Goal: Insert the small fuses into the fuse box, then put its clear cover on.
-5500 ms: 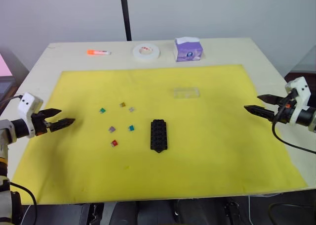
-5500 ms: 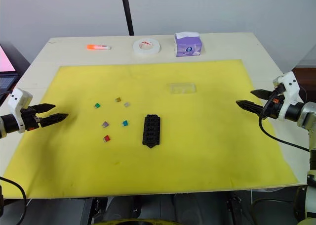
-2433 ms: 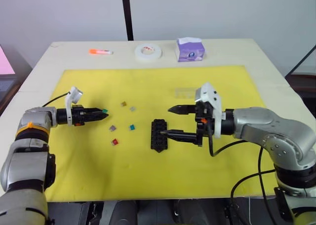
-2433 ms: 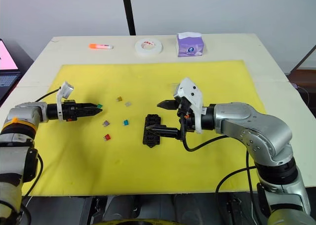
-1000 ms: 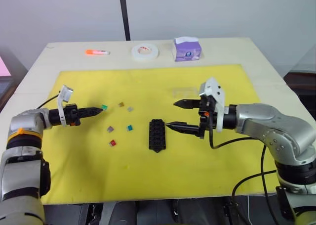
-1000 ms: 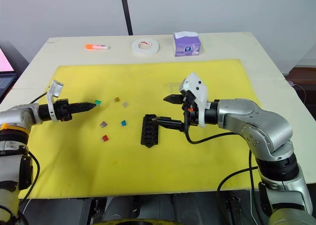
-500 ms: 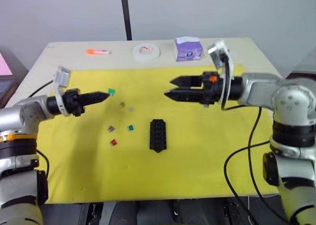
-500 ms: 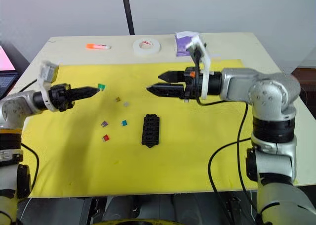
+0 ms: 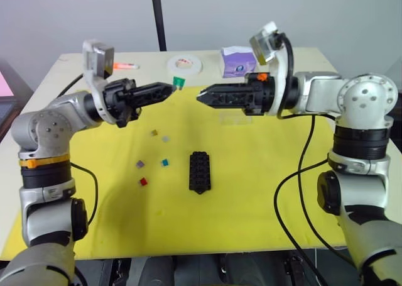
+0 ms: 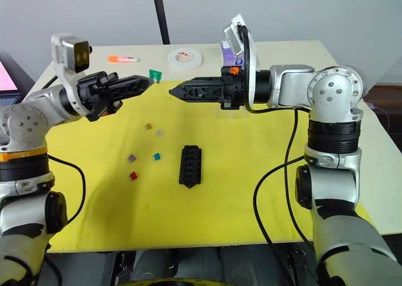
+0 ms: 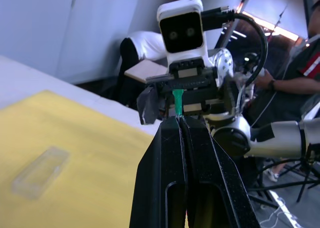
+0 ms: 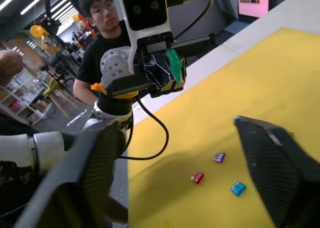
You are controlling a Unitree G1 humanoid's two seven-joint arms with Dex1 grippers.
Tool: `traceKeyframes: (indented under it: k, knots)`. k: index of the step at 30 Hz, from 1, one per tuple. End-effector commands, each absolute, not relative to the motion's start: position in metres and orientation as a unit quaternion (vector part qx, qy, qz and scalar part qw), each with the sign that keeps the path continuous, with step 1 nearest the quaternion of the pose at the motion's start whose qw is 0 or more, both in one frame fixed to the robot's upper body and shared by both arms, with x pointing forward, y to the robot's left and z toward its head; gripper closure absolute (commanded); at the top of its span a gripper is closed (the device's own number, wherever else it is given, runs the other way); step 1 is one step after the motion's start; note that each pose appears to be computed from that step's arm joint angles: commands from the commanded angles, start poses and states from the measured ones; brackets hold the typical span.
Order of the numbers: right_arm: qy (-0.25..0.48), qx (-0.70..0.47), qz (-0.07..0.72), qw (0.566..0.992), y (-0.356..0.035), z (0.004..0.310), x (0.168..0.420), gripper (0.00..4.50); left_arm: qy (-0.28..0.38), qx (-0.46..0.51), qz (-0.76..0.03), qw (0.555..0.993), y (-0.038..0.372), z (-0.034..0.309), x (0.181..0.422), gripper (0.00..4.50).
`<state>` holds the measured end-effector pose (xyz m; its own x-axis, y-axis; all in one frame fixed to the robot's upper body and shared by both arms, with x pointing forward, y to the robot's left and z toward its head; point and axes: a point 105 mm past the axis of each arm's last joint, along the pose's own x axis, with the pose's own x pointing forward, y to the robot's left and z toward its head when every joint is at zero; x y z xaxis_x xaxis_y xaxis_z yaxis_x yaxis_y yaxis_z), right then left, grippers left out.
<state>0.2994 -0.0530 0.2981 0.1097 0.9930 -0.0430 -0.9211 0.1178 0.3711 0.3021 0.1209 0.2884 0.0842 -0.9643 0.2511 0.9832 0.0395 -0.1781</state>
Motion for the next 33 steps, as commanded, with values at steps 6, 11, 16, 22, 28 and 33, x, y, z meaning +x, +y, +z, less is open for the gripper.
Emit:
traceKeyframes:
  k: [6, 11, 16, 22, 28, 33]
  knots:
    - [0.087, 0.111, 0.654, 0.743, -0.05, 0.324, 0.294, 0.85, -0.057, -0.136, -0.7, 0.699, 0.113, 0.302, 0.29, 4.5]
    - [0.08, 0.11, 0.653, 0.745, -0.051, 0.327, 0.294, 0.85, -0.051, -0.134, -0.697, 0.703, 0.113, 0.298, 0.293, 4.5]
    - [0.074, 0.106, 0.654, 0.745, -0.05, 0.329, 0.292, 0.85, -0.047, -0.133, -0.692, 0.708, 0.113, 0.294, 0.296, 4.5]
    - [0.071, 0.103, 0.656, 0.744, -0.047, 0.33, 0.291, 1.99, -0.049, -0.134, -0.692, 0.708, 0.112, 0.295, 0.296, 4.5]
    - [0.067, 0.107, 0.654, 0.746, -0.047, 0.331, 0.292, 1.99, -0.046, -0.133, -0.693, 0.707, 0.112, 0.294, 0.295, 4.5]
    - [0.064, 0.109, 0.654, 0.746, -0.047, 0.333, 0.292, 1.99, -0.042, -0.131, -0.694, 0.707, 0.111, 0.292, 0.296, 4.5]
